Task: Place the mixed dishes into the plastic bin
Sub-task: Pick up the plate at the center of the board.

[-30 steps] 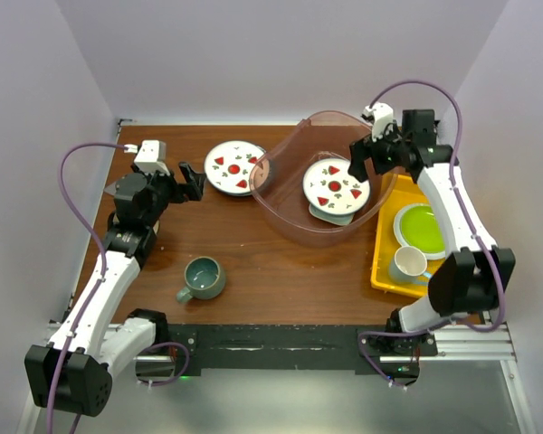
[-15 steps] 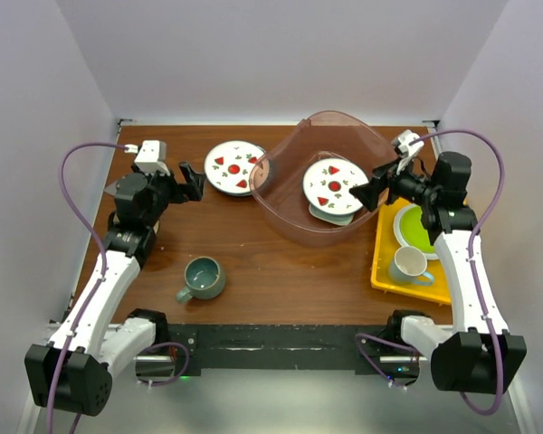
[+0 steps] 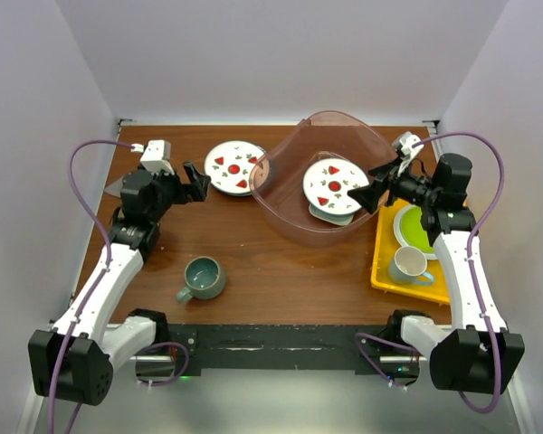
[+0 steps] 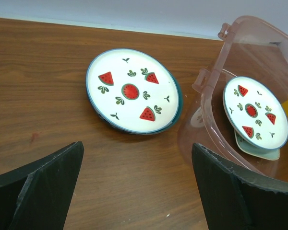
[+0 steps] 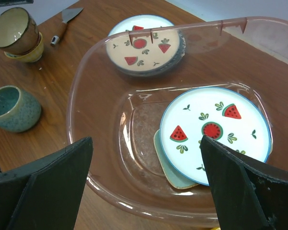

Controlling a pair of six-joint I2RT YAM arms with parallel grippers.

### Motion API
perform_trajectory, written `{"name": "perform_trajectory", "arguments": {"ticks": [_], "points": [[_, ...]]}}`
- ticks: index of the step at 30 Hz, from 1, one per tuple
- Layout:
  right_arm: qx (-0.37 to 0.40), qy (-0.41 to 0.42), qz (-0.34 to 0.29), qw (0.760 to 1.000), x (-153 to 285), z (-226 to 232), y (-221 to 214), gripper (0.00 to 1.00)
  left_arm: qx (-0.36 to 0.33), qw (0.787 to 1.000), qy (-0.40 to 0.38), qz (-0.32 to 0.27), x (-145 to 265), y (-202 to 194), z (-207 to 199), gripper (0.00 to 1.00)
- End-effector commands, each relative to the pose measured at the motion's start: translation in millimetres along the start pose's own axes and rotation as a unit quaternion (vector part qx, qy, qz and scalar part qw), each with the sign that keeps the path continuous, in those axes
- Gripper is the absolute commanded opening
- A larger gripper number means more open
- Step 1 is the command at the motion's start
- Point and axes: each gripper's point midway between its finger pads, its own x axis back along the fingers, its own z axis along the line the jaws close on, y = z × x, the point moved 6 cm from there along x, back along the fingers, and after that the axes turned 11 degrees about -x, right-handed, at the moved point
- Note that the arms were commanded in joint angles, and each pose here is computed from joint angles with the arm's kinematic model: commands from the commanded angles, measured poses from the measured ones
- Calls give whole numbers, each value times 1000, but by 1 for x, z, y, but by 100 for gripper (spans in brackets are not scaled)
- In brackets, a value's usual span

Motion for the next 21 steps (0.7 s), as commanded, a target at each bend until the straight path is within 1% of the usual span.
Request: {"name": "perform_trajectory", "arguments": {"ticks": [1, 13, 21], "points": [[22, 7, -19, 1000, 3, 4, 13, 98, 24, 1000, -11, -8, -4, 4, -4, 100], [23, 10, -20, 999, 4, 6, 14, 98, 67, 997, -16, 19, -14, -4, -6, 100], [23, 11, -20, 999, 3, 6, 14, 98, 77, 996, -11, 40, -22, -10, -5, 100]]}}
